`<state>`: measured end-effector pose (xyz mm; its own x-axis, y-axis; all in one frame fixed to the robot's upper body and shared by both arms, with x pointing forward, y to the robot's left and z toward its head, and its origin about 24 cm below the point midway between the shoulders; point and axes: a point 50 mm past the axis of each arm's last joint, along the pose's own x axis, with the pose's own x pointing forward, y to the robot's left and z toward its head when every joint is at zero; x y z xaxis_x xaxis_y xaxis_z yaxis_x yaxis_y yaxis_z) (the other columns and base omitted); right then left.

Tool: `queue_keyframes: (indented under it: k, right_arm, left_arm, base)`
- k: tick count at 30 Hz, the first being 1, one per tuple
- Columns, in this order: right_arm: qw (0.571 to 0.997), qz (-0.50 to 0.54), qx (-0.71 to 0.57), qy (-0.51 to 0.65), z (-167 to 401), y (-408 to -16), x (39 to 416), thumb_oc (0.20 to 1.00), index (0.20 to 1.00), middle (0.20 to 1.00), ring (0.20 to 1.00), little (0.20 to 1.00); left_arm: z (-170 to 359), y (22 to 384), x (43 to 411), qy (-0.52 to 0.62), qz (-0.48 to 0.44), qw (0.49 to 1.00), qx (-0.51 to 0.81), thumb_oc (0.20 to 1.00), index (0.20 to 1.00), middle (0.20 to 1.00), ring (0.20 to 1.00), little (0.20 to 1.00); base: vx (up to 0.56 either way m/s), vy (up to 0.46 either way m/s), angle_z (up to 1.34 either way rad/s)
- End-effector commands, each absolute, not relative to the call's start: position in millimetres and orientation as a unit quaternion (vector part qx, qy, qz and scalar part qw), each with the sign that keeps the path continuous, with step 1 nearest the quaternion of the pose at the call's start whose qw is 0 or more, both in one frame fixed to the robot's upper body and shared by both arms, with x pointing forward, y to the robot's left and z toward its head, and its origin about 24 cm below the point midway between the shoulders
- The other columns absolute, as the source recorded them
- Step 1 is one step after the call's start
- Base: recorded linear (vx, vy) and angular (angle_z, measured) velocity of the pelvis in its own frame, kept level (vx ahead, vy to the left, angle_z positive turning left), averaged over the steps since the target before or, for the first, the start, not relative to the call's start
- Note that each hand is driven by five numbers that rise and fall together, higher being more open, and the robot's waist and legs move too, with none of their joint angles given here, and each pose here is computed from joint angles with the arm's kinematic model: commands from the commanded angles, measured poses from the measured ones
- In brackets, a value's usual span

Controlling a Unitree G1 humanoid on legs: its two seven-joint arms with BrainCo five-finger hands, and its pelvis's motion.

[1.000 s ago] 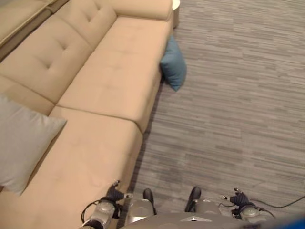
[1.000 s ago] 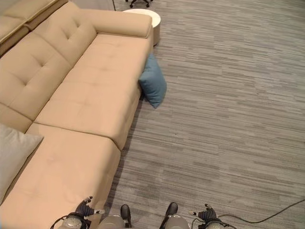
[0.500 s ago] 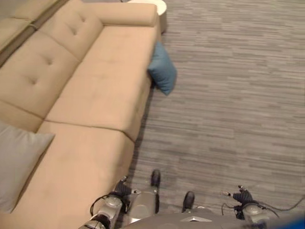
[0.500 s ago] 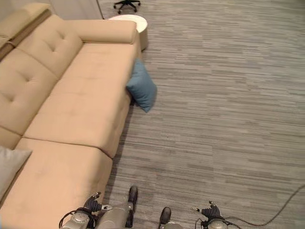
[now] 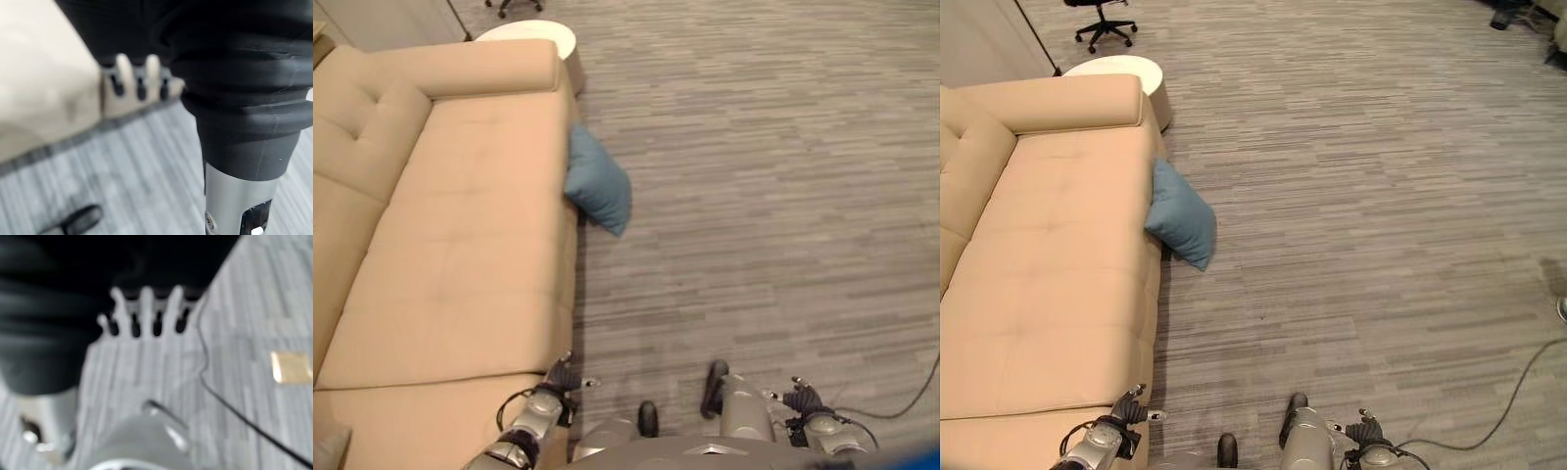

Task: Pick up all the scattered cushions and arrange them neatly on the sofa.

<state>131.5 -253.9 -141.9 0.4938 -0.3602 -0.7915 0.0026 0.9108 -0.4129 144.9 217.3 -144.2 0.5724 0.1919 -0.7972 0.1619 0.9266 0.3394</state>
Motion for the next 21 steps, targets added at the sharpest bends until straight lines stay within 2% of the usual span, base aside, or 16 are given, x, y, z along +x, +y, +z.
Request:
queue_keyframes:
  k: [1, 4, 12, 21]
  right_arm:
    - [0.846, -0.113, -0.21, 0.477, -134, -269, 138, 1.0, 1.0, 1.0, 1.0, 1.0]
    - [0.848, -0.11, -0.201, 0.478, -135, -265, 138, 1.0, 1.0, 1.0, 1.0, 1.0]
    - [0.851, -0.116, -0.207, 0.468, -132, -270, 141, 1.0, 1.0, 1.0, 1.0, 1.0]
    - [0.845, -0.088, -0.225, 0.477, -137, -263, 135, 1.0, 1.0, 1.0, 1.0, 1.0]
  left_arm:
    - [-141, 205, 158, 0.439, -0.012, 0.876, 0.197, 1.0, 1.0, 1.0, 1.0, 1.0]
    - [-143, 198, 155, 0.442, -0.014, 0.879, 0.181, 1.0, 1.0, 1.0, 1.0, 1.0]
    - [-142, 196, 158, 0.439, -0.013, 0.881, 0.177, 1.0, 1.0, 1.0, 1.0, 1.0]
    - [-148, 205, 139, 0.465, 0.002, 0.868, 0.171, 1.0, 1.0, 1.0, 1.0, 1.0]
  base:
    - [0.48, -0.287, 0.35]
    - [0.31, -0.254, 0.72]
    - [0.23, -0.217, 0.06]
    - [0.34, -0.021, -0.08]
